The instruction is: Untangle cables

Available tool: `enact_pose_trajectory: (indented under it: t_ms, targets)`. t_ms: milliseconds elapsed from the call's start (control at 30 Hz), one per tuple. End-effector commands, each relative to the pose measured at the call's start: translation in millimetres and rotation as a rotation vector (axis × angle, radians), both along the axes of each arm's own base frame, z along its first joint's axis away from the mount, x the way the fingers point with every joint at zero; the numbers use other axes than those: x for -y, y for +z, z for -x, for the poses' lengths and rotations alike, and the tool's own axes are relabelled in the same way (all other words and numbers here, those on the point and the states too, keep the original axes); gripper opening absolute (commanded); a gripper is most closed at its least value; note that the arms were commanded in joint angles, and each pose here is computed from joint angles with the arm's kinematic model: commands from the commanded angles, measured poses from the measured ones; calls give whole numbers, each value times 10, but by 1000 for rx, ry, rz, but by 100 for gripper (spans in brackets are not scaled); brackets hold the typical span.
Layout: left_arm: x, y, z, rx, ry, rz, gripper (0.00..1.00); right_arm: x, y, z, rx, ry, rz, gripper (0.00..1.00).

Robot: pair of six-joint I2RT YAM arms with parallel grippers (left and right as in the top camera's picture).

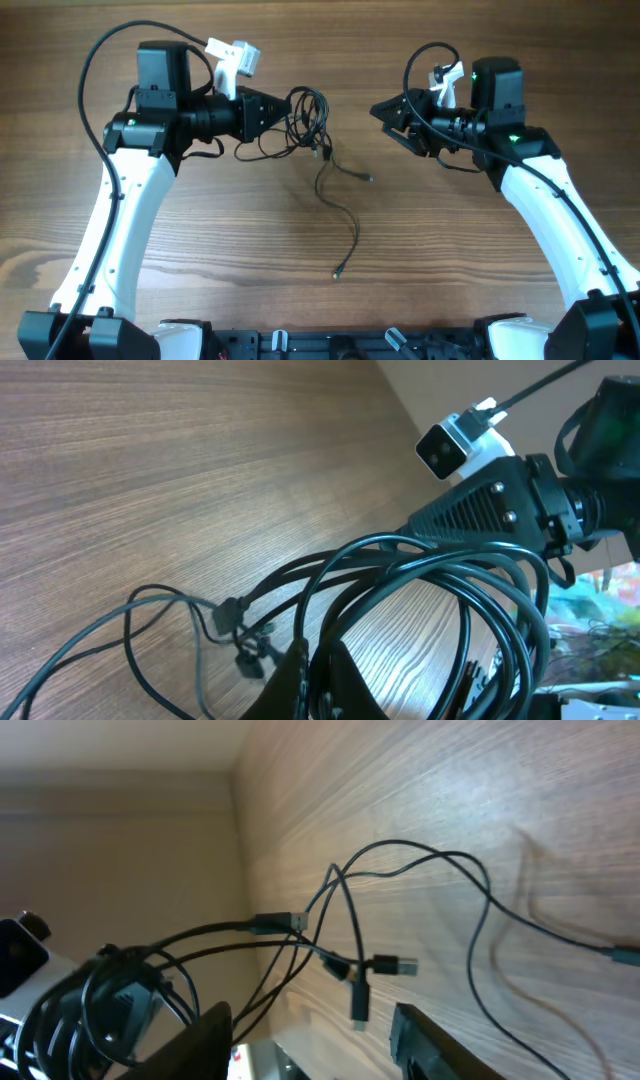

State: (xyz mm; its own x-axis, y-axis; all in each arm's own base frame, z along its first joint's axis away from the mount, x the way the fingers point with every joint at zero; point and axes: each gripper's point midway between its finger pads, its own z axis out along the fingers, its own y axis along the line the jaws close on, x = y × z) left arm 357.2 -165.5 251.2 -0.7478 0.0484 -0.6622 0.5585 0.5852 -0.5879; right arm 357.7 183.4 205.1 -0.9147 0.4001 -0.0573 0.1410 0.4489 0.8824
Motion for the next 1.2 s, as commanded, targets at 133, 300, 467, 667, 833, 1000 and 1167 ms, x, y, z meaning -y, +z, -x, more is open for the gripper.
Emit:
enact_pose_trajectory:
  t_ms: [133, 300, 467, 667, 833, 1000, 1167]
  targets:
    - [180, 55, 247, 152, -196, -33, 4, -12, 7, 0, -27, -16, -12, 52]
    - [148, 323, -20, 242, -123, 31, 4, 16, -21, -24, -28, -35, 6, 52]
    - [143, 539, -173, 188, -31, 136, 4, -105, 8, 35, -23, 4, -8, 52]
    - [140, 464, -131, 146, -32, 128, 4, -377, 24, 94, -2, 39, 0, 51]
    - [139, 460, -129, 142, -31, 128, 4, -496, -50, 63, -26, -18, 33, 50]
    - [141, 494, -150, 133, -17, 145, 4, -717, -111, 112, 9, -7, 81, 44]
    - [132, 513, -166, 110, 1, 163, 4, -816, -516, 120, -48, 10, 163, 41]
